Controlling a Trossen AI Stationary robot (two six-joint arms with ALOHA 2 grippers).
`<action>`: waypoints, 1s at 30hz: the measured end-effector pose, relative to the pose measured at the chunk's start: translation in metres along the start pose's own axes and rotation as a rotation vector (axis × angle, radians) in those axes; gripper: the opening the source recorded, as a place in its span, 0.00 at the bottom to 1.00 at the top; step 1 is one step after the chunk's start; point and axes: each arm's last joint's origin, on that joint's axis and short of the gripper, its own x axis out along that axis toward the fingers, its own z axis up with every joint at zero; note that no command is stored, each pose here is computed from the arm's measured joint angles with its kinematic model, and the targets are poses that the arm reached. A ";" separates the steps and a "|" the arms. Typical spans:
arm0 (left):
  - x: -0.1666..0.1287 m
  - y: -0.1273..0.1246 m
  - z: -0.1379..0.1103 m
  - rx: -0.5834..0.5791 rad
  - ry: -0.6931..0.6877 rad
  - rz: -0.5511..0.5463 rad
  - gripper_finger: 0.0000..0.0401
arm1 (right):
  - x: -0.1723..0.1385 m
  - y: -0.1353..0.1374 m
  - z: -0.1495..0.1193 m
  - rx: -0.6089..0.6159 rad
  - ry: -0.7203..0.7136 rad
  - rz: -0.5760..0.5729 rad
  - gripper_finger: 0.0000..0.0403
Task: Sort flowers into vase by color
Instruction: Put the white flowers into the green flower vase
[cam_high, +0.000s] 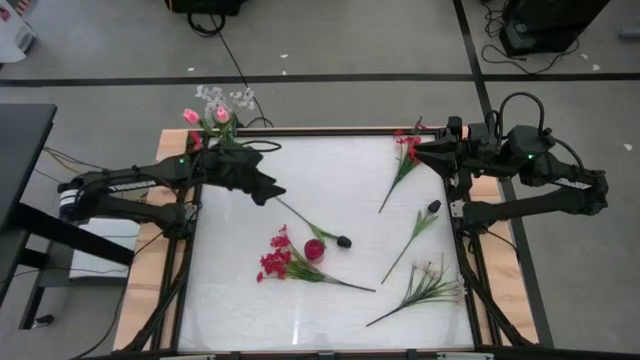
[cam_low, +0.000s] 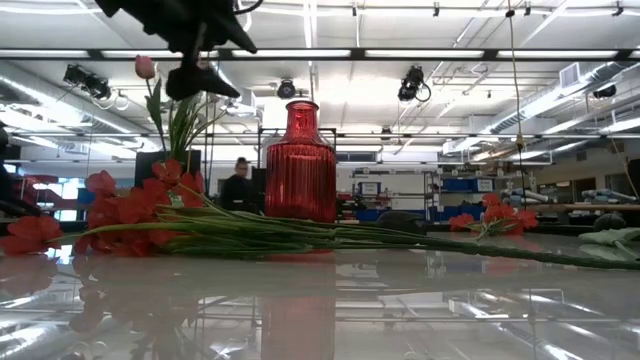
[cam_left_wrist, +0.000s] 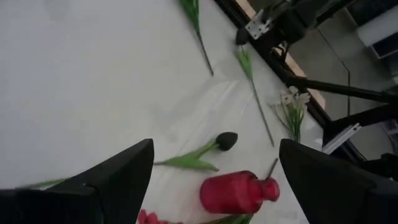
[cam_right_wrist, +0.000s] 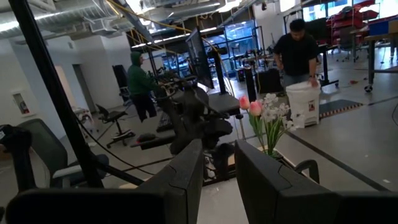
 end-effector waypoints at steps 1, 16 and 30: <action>0.004 -0.001 0.000 0.006 -0.003 -0.007 0.88 | 0.000 0.000 0.000 0.000 0.001 0.000 0.26; 0.040 -0.019 -0.004 -0.033 0.017 -0.130 0.88 | 0.001 0.000 0.001 0.007 -0.016 0.006 0.26; 0.041 -0.052 -0.037 -0.073 0.040 -0.133 0.88 | 0.063 0.015 -0.032 0.348 0.266 0.269 0.26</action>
